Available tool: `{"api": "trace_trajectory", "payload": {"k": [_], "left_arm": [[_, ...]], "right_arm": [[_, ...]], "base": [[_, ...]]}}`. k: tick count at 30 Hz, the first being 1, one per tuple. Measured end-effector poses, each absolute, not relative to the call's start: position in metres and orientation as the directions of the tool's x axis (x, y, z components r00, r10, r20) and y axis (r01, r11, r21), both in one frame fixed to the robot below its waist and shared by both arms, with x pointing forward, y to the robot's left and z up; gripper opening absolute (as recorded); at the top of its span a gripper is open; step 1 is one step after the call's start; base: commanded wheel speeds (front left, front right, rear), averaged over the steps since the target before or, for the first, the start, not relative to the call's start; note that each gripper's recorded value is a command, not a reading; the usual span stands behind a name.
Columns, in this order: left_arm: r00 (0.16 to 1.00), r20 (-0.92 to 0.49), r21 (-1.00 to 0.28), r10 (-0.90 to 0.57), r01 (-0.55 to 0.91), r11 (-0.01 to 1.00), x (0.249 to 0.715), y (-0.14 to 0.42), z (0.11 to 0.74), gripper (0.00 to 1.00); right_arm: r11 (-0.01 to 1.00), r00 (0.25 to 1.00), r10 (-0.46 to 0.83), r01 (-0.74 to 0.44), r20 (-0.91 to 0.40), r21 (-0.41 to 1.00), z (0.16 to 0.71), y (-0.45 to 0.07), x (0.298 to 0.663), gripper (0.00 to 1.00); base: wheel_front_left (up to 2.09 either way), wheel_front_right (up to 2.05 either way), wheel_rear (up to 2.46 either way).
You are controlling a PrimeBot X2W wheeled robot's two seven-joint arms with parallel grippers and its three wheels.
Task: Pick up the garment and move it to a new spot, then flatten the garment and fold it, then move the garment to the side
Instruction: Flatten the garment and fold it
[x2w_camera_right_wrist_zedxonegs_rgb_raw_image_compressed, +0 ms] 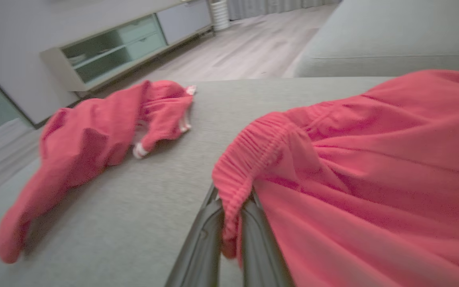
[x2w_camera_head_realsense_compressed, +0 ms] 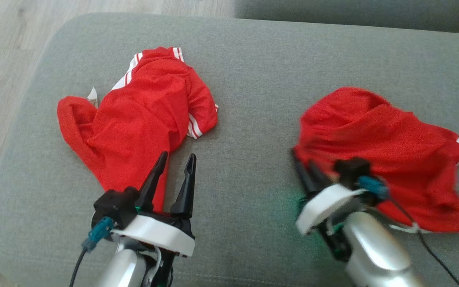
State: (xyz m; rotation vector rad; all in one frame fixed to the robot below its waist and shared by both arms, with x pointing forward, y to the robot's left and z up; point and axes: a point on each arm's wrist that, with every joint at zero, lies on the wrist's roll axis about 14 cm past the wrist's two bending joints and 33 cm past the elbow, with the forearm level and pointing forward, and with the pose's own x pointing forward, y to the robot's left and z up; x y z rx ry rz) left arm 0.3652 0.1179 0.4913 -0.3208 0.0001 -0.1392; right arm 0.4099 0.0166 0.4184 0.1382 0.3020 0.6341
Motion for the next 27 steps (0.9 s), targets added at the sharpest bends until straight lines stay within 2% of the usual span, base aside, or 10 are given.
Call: {"api": "trace_trajectory", "payload": {"k": [4, 5, 7, 10, 17, 23, 27], "left_arm": [[0.989, 0.025, -0.315, -0.147, 0.147, 0.938, 0.365, 0.115, 0.492, 1.0], [0.989, 0.025, -0.315, -0.147, 0.147, 0.938, 0.365, 0.115, 0.492, 1.0], [0.988, 0.024, -0.316, -0.151, 0.151, 0.937, 0.365, 0.113, 0.492, 1.0], [0.987, 0.023, -0.316, -0.161, 0.16, 0.935, 0.365, 0.11, 0.491, 1.0], [0.983, 0.035, -0.317, -0.181, 0.182, 0.931, 0.368, 0.104, 0.495, 1.0], [0.974, 0.06, -0.318, -0.217, 0.224, 0.921, 0.369, 0.092, 0.502, 1.0], [0.961, 0.074, -0.321, -0.265, 0.274, 0.907, 0.37, 0.077, 0.506, 1.0]], "right_arm": [[0.731, 0.678, 0.683, -0.636, -0.272, 0.248, 0.415, 0.045, 0.388, 0.0], [0.731, 0.678, 0.683, -0.636, -0.272, 0.248, 0.415, 0.045, 0.388, 0.0], [0.715, 0.645, 0.698, -0.649, -0.31, 0.259, 0.406, 0.05, 0.38, 1.0], [0.713, 0.621, 0.694, -0.663, -0.364, 0.229, 0.393, 0.045, 0.376, 1.0], [0.758, 0.686, 0.648, -0.623, -0.333, 0.193, 0.401, 0.02, 0.389, 1.0], [0.863, 0.833, 0.504, -0.477, -0.227, 0.167, 0.429, -0.045, 0.415, 1.0], [0.934, 0.918, 0.349, -0.323, -0.189, 0.155, 0.435, -0.104, 0.411, 1.0]], "base": [[0.0, 0.0, 0.0], [0.0, 0.0, 0.0], [0.0, 0.0, 0.0], [0.0, 0.0, 0.0], [0.0, 0.0, 0.0], [0.0, 0.0, 0.0], [0.0, 0.0, 0.0]]}}
